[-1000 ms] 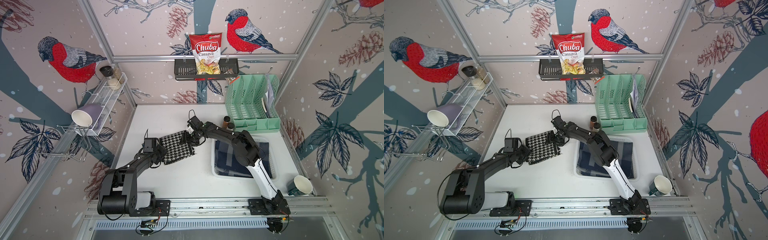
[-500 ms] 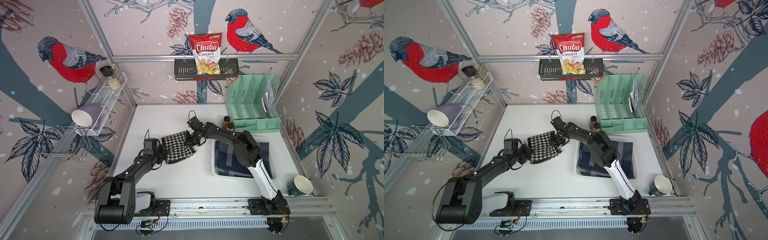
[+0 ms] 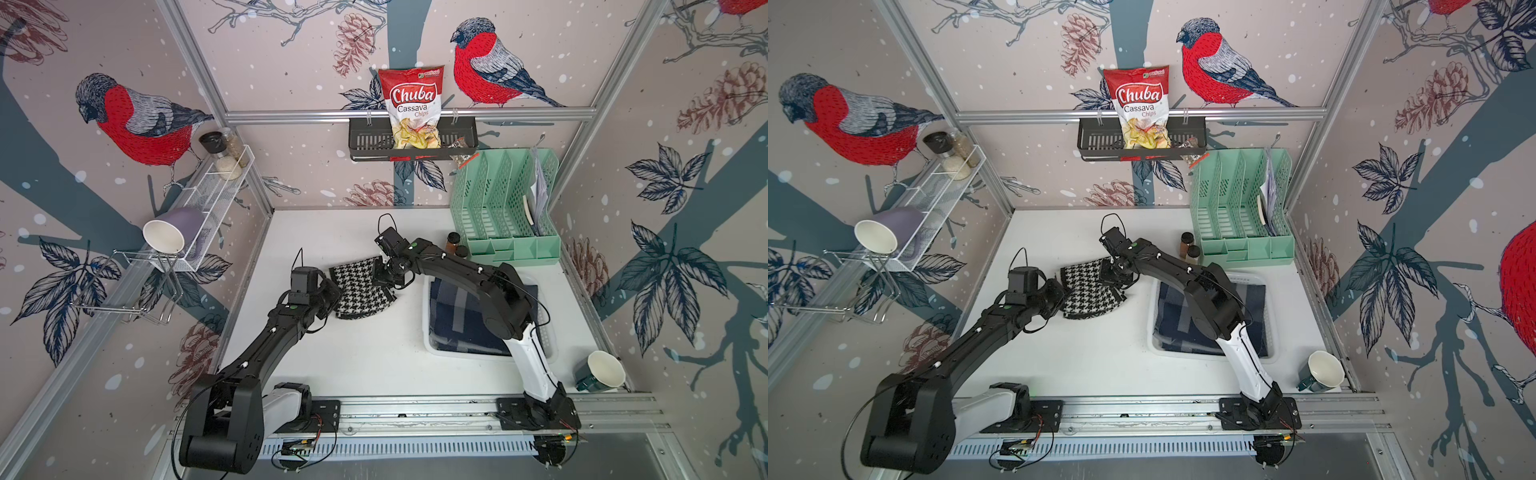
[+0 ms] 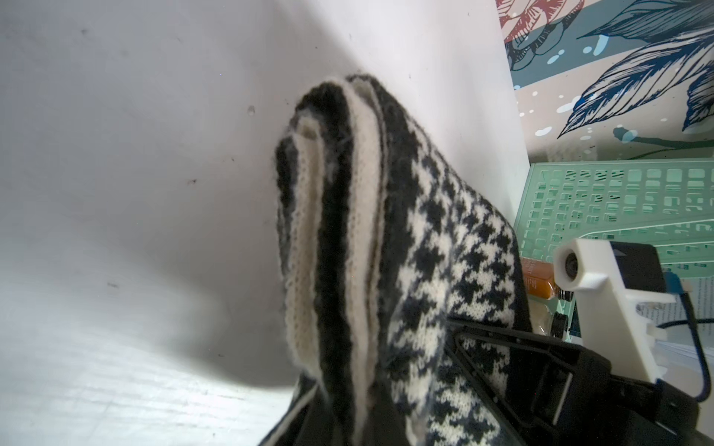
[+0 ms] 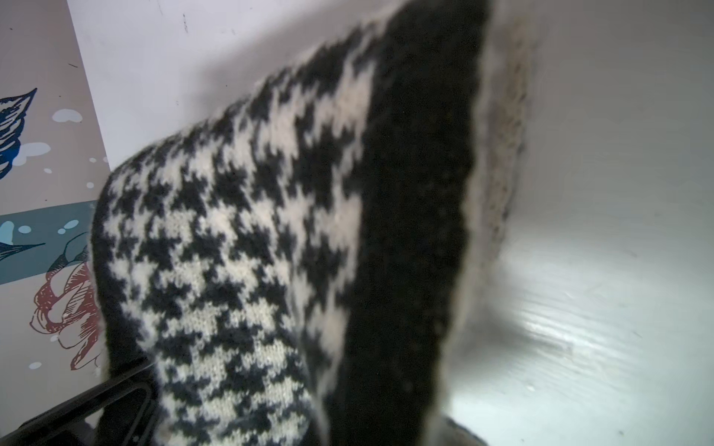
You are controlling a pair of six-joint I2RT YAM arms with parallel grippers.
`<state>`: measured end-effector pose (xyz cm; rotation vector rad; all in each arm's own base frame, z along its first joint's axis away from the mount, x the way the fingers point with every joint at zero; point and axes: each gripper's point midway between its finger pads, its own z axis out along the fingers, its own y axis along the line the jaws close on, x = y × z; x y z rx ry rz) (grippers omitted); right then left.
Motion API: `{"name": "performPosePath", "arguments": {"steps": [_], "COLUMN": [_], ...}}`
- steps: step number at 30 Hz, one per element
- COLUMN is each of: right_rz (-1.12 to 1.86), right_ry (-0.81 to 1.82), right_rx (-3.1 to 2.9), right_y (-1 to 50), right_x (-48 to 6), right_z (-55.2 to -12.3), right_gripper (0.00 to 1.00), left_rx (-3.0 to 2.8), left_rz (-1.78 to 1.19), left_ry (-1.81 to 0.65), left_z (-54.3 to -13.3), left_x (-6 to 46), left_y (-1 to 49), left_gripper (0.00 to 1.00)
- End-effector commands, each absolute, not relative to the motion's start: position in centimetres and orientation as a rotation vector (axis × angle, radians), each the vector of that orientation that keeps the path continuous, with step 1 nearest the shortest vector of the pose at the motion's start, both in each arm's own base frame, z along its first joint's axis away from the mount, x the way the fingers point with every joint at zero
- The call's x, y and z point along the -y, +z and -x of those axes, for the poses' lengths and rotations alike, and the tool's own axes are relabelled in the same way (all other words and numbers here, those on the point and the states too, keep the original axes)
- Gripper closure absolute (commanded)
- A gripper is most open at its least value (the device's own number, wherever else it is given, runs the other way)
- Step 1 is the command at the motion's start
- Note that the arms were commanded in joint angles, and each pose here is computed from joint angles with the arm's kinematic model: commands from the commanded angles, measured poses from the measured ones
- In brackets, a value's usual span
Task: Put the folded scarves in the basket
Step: Pick up the scarf at the center of the board, then place the scarf in the basket.
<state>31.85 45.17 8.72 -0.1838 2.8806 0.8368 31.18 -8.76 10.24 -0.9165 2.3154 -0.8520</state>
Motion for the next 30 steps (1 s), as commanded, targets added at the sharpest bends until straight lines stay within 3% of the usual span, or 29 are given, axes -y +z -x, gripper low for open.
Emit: {"name": "performPosePath", "arguments": {"steps": [1,6,22,30], "right_rz": [0.146,0.095,-0.127,-0.250], "right_ry": [0.813,0.789,0.734,0.593], "right_rx": [-2.858,-2.839,-2.726,-2.681], "right_y": [10.5,12.0,17.5,18.4], "right_x": [-44.5,-42.7,-33.0,-25.9], "right_z": [-31.7,-30.9,-28.2,-25.9], "right_gripper": [1.00,1.00,1.00,1.00], "left_rx": [-2.329,-2.331,-2.351,-2.400], "left_rz": [0.929,0.916,0.774,0.620], "left_ry": [-0.870,-0.850,-0.922,-1.046], "left_z": [-30.8,-30.6,-29.3,-27.4], "left_x": [9.5,10.5,20.6,29.2], "left_y": [11.1,13.0,18.6,21.2], "left_gripper": [1.00,1.00,1.00,1.00]}}
